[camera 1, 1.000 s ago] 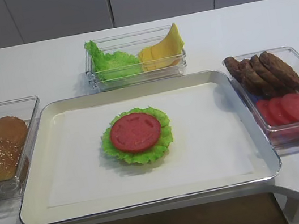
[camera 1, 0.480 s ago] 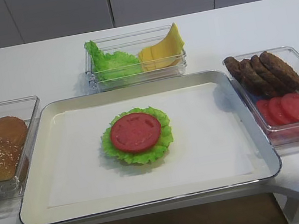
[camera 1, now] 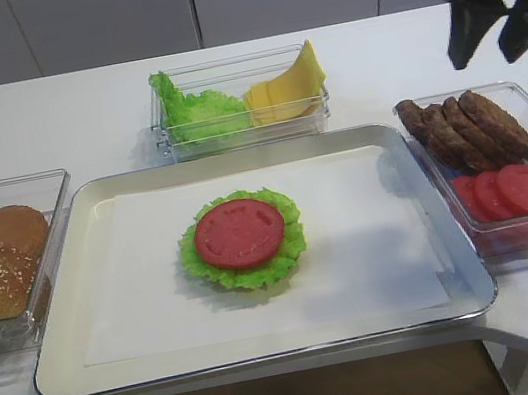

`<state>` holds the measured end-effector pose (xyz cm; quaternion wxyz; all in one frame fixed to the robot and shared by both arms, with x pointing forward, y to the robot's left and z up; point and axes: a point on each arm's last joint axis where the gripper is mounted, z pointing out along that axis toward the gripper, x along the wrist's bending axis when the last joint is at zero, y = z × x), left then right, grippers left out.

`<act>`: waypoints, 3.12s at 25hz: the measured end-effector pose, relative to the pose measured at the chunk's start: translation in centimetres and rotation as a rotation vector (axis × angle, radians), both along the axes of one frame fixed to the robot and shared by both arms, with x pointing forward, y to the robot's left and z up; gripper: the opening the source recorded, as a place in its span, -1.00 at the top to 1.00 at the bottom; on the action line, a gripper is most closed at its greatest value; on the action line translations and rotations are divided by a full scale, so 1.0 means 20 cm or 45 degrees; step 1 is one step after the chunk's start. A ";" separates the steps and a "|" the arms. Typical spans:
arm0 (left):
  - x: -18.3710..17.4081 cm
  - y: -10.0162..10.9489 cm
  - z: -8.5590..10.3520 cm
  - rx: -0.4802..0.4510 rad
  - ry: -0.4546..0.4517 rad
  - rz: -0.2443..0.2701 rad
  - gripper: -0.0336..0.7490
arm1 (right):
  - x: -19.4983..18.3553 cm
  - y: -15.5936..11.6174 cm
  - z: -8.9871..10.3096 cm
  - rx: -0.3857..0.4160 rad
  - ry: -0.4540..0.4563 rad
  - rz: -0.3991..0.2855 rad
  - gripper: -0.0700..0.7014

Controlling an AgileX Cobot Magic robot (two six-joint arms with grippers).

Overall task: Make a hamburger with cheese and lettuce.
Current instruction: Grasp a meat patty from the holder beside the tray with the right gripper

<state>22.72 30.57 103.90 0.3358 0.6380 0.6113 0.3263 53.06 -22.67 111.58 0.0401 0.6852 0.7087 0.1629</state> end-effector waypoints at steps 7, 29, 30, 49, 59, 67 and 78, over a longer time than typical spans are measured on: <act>0.00 0.00 0.00 0.000 0.000 0.000 0.04 | 0.19 0.19 -0.09 -0.084 0.024 0.038 -0.14; 0.00 0.00 0.00 0.000 0.000 0.000 0.04 | 0.35 0.27 -0.34 -0.173 0.162 -0.012 -0.14; 0.00 0.00 0.00 0.000 0.000 0.000 0.04 | 0.35 0.27 -0.34 -0.173 0.162 -0.012 -0.14; 0.00 0.00 0.00 0.000 0.000 0.000 0.04 | 0.37 0.28 -0.38 -0.175 0.178 -0.016 -0.14; 0.00 0.00 0.00 0.000 0.000 0.000 0.04 | 0.38 0.29 -0.41 -0.171 0.171 -0.014 -0.14; 0.00 0.00 0.00 0.000 0.000 0.000 0.04 | 0.39 0.29 -0.43 -0.181 0.177 -0.013 -0.14; 0.00 0.00 0.00 0.000 0.000 0.000 0.04 | 0.40 0.28 -0.44 -0.209 0.165 -0.009 -0.14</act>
